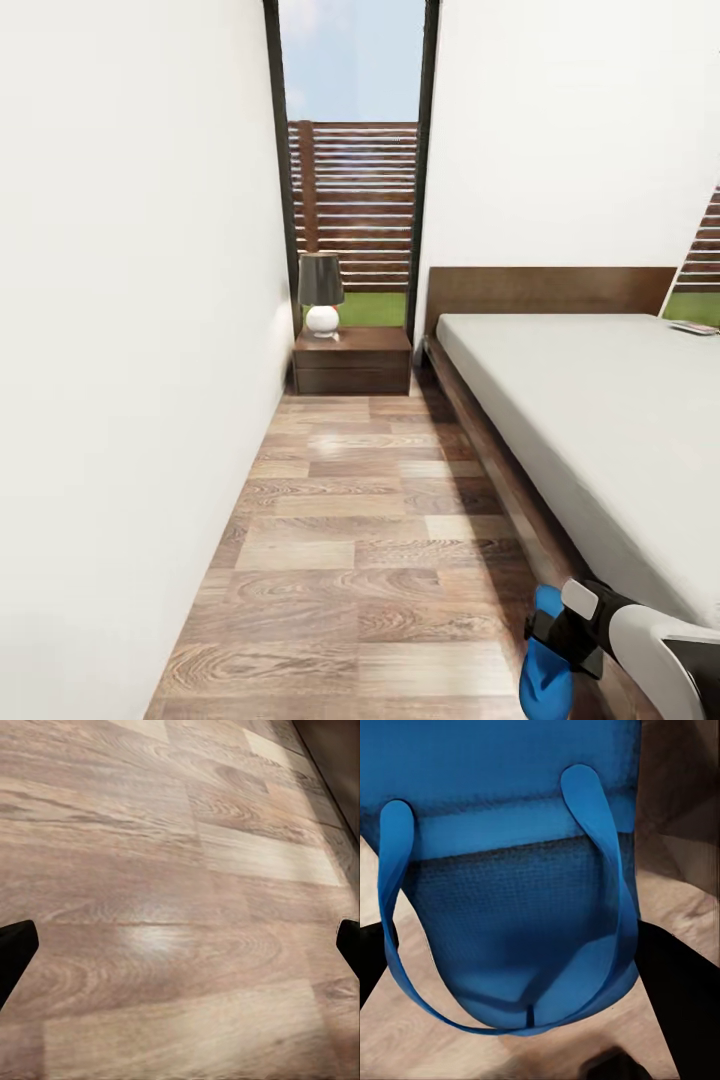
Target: In the bedroom, move the book from the bed onto either nightstand, and place the two sandals side by side next to the bed.
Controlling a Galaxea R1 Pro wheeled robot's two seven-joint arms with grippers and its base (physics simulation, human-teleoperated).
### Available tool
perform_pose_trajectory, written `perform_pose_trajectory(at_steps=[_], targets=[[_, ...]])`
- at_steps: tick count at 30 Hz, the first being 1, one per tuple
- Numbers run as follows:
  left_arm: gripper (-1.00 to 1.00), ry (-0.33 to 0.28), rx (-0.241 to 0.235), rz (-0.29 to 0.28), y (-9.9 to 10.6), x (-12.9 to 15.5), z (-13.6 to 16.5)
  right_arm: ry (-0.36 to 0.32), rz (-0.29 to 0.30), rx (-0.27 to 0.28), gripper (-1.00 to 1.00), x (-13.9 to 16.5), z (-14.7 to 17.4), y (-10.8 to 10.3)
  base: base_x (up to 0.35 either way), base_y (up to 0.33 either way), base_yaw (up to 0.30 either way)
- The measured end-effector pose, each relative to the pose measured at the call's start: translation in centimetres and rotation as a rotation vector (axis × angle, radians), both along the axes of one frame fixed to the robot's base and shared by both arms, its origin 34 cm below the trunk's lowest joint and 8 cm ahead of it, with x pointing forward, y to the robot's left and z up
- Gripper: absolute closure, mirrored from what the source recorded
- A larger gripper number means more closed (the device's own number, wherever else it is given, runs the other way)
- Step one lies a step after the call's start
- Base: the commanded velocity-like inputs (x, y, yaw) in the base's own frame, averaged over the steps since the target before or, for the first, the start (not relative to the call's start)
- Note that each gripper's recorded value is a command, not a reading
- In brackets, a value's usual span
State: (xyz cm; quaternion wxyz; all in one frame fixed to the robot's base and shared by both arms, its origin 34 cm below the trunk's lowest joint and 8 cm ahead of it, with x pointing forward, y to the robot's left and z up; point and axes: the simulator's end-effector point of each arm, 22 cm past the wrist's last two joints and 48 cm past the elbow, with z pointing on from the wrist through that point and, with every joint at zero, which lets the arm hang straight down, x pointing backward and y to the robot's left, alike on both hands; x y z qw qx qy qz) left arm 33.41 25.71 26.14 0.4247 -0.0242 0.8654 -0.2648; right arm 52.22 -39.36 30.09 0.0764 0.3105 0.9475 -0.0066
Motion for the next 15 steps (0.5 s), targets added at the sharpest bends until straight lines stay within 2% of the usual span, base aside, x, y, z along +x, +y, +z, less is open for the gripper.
perform_pose_trajectory(at_steps=[15], targets=[[-1.0, 0.0, 0.0, -0.001, -0.03, 0.0, 0.0, 0.002, 0.0, -0.003, 1.0, -0.04, 0.0, -0.06, -0.265, 0.0, 0.0]])
